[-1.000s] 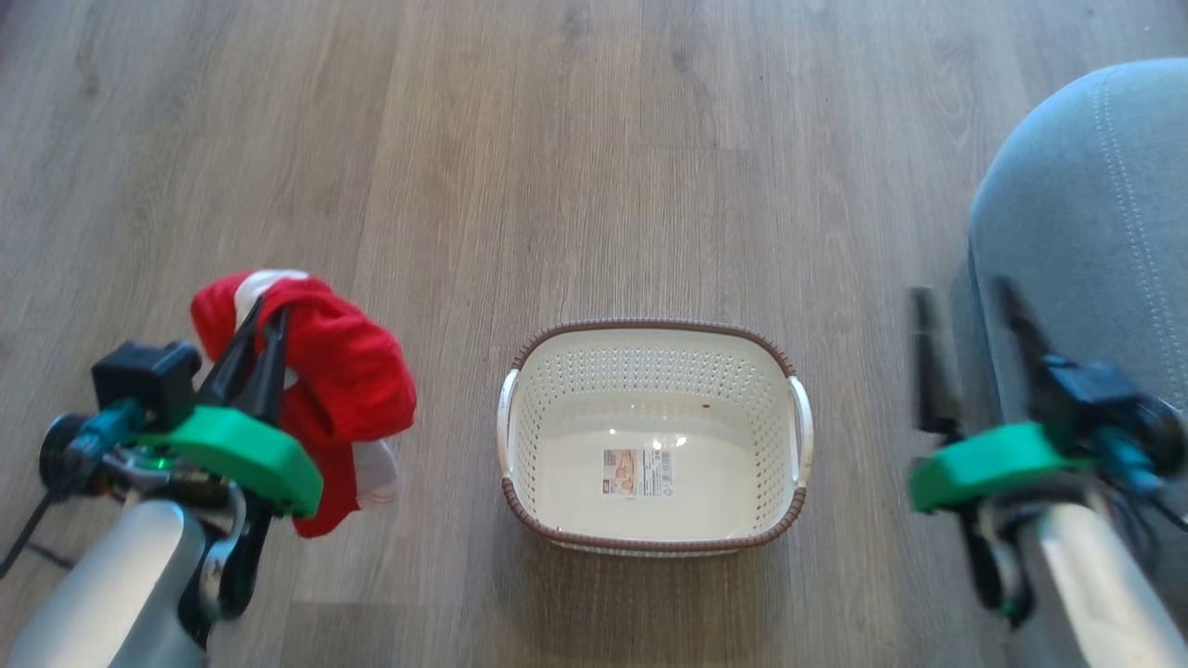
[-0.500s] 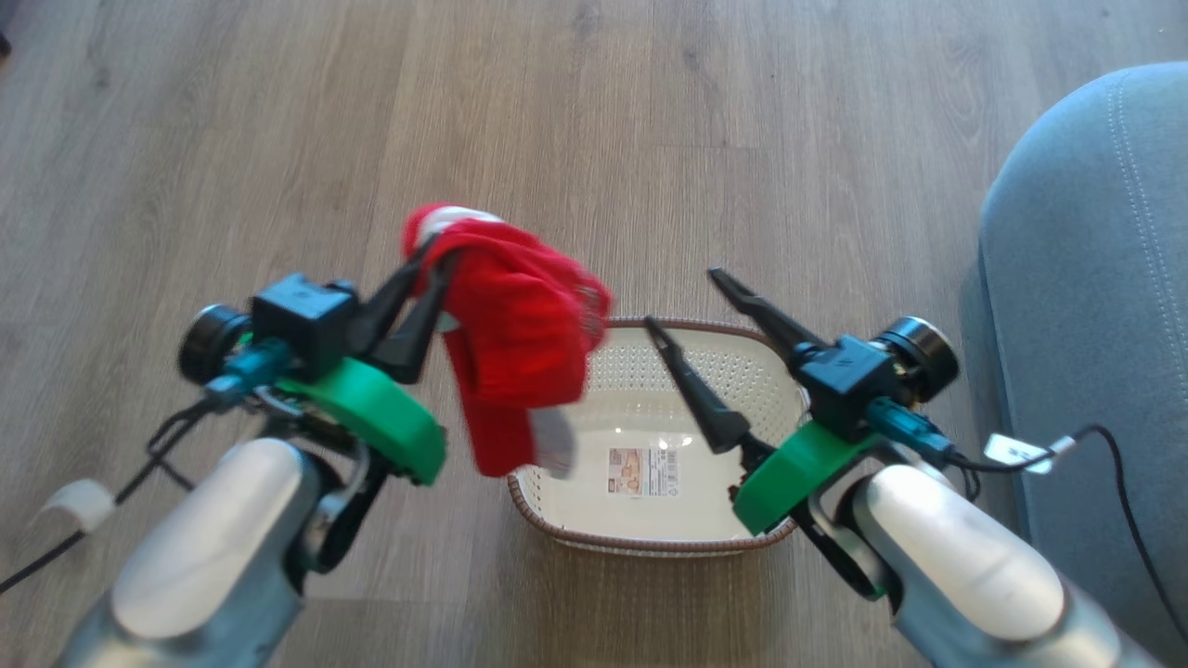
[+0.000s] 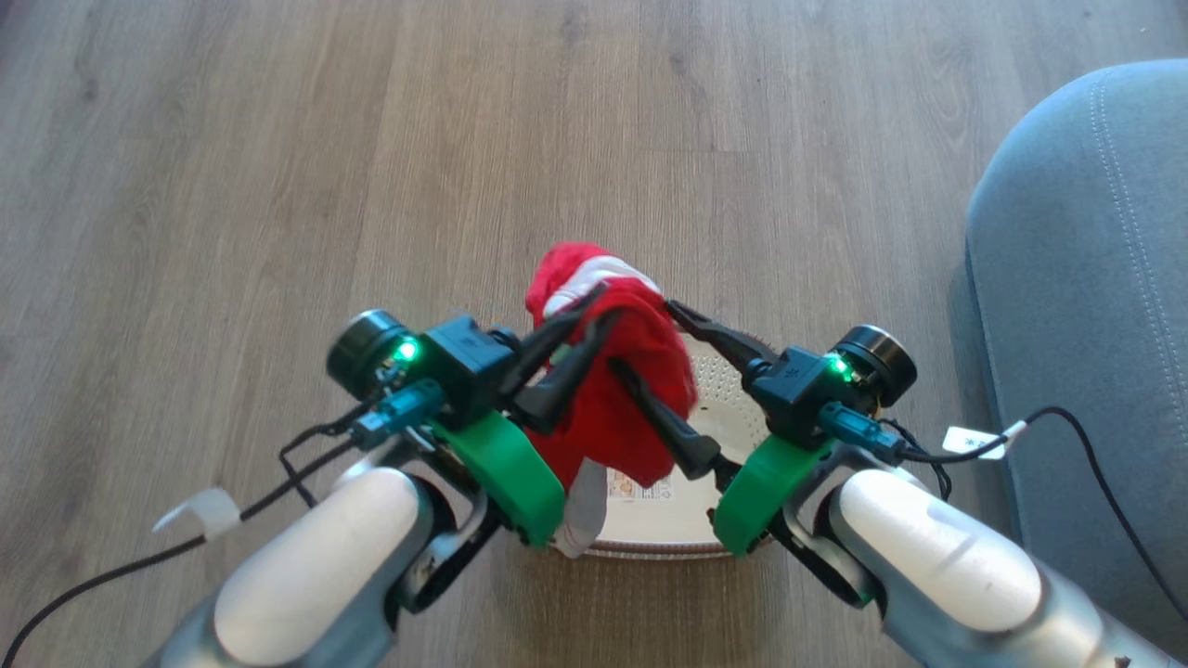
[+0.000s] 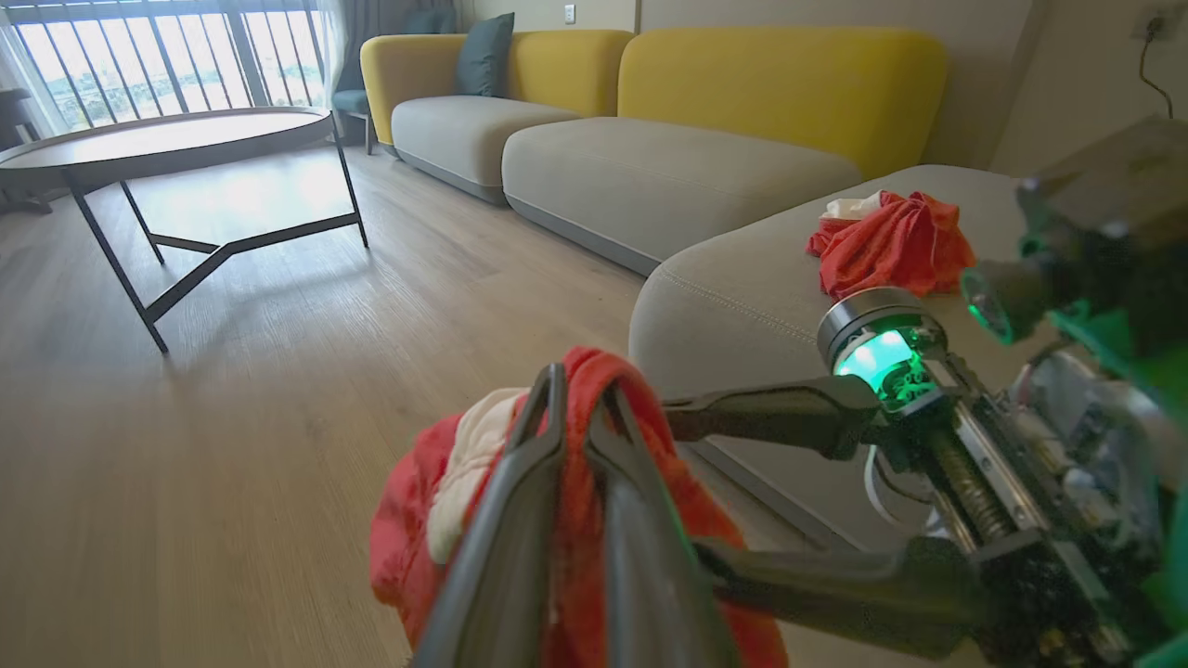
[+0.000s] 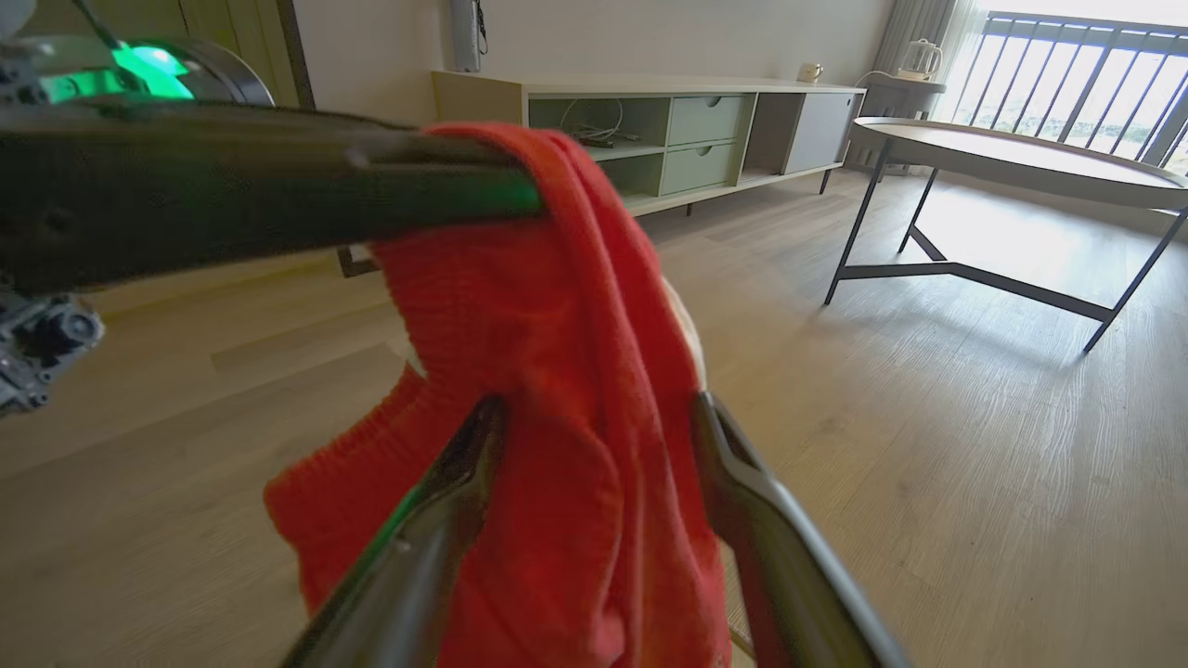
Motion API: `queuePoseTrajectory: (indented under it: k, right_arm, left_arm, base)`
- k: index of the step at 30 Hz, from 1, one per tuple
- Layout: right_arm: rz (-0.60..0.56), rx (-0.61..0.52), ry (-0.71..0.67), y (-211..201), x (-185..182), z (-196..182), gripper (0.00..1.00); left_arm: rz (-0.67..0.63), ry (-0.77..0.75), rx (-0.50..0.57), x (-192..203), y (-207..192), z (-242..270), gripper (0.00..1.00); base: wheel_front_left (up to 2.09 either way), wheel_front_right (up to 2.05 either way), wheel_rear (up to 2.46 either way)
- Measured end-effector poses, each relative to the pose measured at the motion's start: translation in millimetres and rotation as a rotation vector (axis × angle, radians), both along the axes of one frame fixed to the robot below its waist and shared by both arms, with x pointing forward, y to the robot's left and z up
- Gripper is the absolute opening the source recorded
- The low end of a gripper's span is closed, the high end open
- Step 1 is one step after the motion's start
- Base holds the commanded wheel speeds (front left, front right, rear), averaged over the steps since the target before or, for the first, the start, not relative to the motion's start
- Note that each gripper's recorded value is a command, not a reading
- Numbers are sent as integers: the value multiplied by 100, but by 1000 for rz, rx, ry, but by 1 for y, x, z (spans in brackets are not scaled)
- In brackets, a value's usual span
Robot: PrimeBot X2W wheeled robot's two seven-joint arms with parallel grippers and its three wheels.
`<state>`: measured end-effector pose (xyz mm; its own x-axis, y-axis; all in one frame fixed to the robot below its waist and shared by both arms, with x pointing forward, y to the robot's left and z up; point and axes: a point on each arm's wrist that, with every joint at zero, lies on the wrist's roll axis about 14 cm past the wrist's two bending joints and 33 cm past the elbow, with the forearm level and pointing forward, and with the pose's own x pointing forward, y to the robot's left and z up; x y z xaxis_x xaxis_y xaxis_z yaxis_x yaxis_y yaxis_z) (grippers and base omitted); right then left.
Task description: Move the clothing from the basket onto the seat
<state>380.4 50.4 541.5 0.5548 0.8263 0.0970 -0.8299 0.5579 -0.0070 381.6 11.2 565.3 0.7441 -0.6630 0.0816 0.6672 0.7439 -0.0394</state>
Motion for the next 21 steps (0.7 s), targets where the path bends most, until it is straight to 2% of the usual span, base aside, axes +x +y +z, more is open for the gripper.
queuePoseTrajectory:
  k: [5,6,7,14,16,18,21]
  right_arm:
    - [-4,-25,21,-3,0,-9,100]
    - [-2,-25,29,-2,0,-10,31]
    - [2,-19,39,-1,-2,-11,0]
    - [2,-9,72,-7,-2,-15,0]
    - [-23,-7,67,-15,5,-13,0]
    - [-51,3,60,-23,11,-9,0]
    - [-95,18,42,-37,20,-2,0]
  left_arm:
    - [-72,-13,-14,-11,-17,7,0]
    - [-85,-16,-19,-13,-19,8,0]
    - [-90,-15,-21,-14,-21,8,0]
    - [-96,1,-16,-12,-22,1,0]
    - [-94,5,-14,-10,-22,-2,41]
    - [-88,8,-15,-7,-21,-6,100]
    - [-83,15,-10,-2,-19,-13,100]
  base:
    - [0,0,0]
    - [0,0,0]
    - [0,0,0]
    - [0,0,0]
    - [0,0,0]
    - [0,0,0]
    - [0,0,0]
